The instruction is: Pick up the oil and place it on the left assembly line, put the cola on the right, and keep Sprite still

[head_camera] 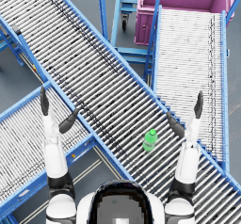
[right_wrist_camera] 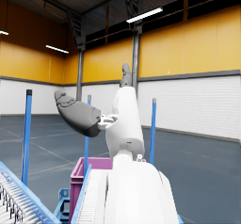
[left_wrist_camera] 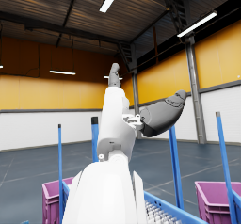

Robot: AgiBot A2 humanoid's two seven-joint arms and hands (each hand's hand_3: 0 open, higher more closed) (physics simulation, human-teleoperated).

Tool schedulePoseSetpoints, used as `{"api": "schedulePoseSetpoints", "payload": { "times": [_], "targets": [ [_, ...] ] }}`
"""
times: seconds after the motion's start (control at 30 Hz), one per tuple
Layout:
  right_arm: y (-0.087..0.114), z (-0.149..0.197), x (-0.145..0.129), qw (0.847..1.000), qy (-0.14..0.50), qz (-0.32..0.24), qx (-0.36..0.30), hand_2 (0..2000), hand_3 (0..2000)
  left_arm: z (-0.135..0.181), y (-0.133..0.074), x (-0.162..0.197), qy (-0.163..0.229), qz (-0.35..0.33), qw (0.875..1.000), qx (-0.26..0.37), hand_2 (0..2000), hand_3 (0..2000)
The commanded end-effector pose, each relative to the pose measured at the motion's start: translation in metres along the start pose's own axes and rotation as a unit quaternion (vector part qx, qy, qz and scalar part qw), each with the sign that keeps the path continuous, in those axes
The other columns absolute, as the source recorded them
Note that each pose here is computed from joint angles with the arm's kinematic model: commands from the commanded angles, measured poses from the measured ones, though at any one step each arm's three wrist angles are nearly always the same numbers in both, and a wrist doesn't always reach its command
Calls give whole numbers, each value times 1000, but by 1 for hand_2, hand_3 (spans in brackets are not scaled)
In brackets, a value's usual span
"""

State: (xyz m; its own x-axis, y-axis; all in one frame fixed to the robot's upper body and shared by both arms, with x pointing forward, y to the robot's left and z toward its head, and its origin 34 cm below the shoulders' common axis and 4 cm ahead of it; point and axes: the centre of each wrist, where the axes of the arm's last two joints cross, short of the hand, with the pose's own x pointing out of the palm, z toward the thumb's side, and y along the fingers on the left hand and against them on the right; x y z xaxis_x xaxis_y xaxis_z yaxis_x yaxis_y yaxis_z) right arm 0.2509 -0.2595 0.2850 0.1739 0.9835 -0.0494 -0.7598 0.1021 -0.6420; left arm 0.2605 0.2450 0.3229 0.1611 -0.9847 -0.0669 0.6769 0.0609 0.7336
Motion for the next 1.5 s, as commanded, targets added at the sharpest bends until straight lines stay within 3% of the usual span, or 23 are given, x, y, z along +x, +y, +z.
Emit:
{"api": "schedulePoseSetpoints", "payload": {
  "times": [0.03, 0.7, 1.5],
  "targets": [
    [0, 0, 0, 1000, 0, -1, 1, 0, 0, 0, 0, 0, 0, 0, 1000, 0, 0, 0],
    [-4, 4, 1, 1000, -1, 0, -9, 0, 0, 4, 5, 0, 0, 1, 1000, 11, 0, 0],
    [1, -1, 2, 1000, -5, -2, 2, 0, 0, 1, -3, -1, -2, 4, 1000, 0, 0, 0]
  ]
}}
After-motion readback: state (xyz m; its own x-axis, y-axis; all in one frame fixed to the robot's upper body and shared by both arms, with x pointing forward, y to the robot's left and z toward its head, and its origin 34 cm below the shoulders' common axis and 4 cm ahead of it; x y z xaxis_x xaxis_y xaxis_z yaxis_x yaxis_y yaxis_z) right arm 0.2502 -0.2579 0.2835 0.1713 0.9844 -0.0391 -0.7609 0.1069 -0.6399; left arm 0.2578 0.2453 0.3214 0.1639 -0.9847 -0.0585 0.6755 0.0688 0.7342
